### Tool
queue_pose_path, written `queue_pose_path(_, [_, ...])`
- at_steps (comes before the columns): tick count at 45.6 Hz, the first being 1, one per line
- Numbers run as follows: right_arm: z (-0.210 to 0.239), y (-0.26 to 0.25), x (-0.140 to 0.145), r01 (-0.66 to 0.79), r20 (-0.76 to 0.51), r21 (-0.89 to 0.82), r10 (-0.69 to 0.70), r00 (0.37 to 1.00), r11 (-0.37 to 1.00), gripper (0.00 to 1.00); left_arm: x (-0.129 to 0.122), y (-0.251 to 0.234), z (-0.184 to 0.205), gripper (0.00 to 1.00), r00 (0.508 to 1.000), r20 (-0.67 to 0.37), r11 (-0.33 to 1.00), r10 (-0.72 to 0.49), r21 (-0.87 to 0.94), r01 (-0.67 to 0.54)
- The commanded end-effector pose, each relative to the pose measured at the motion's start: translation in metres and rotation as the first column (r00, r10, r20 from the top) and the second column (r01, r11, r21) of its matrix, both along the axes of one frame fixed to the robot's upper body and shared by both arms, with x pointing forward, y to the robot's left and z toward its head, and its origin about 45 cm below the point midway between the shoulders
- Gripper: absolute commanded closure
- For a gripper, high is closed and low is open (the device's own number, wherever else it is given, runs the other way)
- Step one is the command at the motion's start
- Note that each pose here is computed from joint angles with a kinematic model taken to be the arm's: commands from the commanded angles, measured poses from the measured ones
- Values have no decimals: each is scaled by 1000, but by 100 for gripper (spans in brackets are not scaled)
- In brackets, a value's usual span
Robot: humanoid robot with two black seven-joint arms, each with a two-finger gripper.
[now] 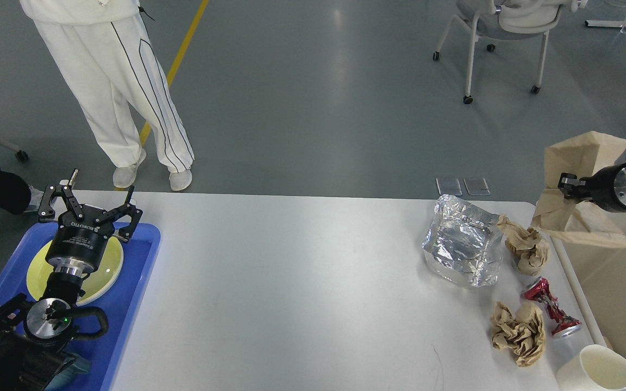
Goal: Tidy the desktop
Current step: 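Lift the brown paper into the white bin and release it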
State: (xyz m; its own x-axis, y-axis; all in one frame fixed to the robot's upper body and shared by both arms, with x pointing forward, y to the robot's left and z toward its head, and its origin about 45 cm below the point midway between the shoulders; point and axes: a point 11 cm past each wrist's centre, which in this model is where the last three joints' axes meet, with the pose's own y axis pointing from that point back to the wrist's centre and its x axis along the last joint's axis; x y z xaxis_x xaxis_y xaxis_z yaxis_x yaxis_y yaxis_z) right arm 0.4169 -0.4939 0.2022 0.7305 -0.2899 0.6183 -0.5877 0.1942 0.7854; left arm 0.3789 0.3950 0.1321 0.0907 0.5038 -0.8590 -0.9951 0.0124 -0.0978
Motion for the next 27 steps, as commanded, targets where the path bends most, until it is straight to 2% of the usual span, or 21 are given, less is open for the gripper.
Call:
queue_pose_path(1, [-36,-37,-19,109,117,5,-109,987,994,100,0,0,0,3,1000,0,1000,0,0,0])
queue_pose_path(6, [-67,-57,-48,247,178,40,-250,952,968,100,0,0,0,3,1000,0,1000,0,0,0])
queue_pose_path(13, [-75,-77,-68,407,307,79,-411,858,910,100,0,0,0,3,1000,0,1000,0,0,0])
queue_pose_path(21, [-88,-99,-101,533,384,104,-528,757,840,100,0,0,0,3,1000,0,1000,-1,1,1])
queue_pose_path(23, [-92,-103,-110,542,377,92,-533,757,835,98,0,0,0,3,1000,0,1000,0,0,0])
queue_pose_path(24, [-94,-104,-112,544,373,86,-533,760,835,93,0,0,0,3,1000,0,1000,0,0,0])
queue_pose_path(25, [-95,-104,-114,540,365,79,-528,767,838,73,0,0,0,3,1000,0,1000,0,0,0])
queue_pose_path(26, [-96,-105,-115,538,362,69,-523,772,840,28,0,0,0,3,1000,0,1000,0,0,0])
queue_pose_path(27, [-97,-105,-116,536,358,60,-520,776,842,0,0,0,0,3,1000,0,1000,0,0,0])
